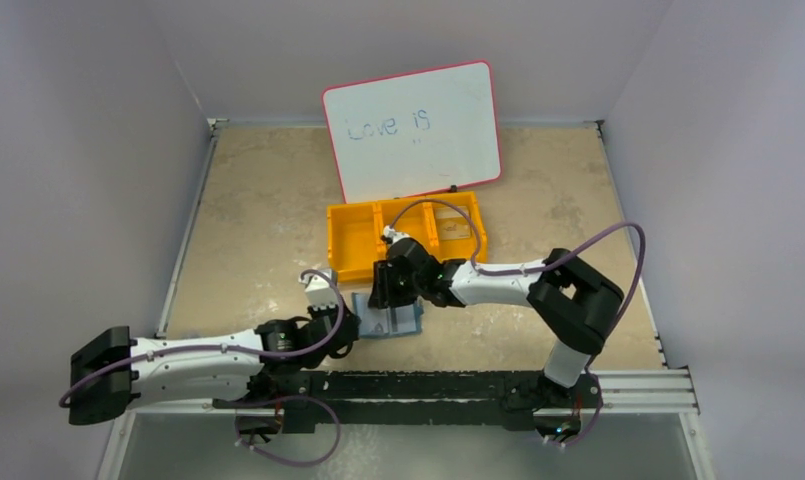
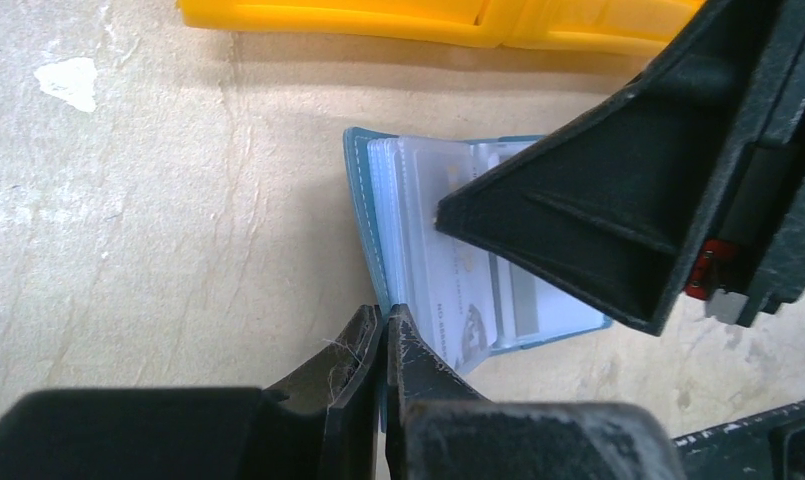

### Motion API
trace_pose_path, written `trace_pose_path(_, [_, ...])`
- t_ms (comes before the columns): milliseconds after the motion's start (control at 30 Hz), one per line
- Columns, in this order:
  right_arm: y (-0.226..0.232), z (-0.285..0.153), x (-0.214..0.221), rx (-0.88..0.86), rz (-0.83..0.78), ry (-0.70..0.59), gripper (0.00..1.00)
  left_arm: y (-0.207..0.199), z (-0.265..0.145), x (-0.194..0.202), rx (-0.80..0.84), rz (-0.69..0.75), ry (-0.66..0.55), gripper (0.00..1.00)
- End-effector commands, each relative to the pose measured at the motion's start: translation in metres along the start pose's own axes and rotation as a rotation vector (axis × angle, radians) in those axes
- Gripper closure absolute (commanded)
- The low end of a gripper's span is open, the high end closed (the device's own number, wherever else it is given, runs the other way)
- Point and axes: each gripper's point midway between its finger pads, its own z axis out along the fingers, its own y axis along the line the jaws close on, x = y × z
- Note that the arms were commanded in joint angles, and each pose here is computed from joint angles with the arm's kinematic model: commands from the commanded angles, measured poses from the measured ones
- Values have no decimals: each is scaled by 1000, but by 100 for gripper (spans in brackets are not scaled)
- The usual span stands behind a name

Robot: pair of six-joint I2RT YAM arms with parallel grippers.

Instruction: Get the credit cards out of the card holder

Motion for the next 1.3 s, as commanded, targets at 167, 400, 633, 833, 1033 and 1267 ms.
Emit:
trace_pose_path(167, [11,-22,-4,-57,66,-48,55,11,9,-4,-133,68,-27,100])
trace_pose_path(400, [10,-25,6,-96,127,-32,52,9,15,1,-150,79,-19,100])
trace_pose_path(633, [-1,-17,17,-91,196,-18,55,12,13,-1,-145,62,-30,100])
trace_pose_path(833, [-1,-18,16,-104,219,-25,57,-1,4,-17,-88,4,-68,80])
trace_pose_path(1033, [-2,-18,16,-105,225,-26,58,-18,-6,-31,20,-68,-97,71])
trace_pose_path(1267, [-2,-18,15,-103,226,-29,58,-7,3,-14,-19,-45,-60,73])
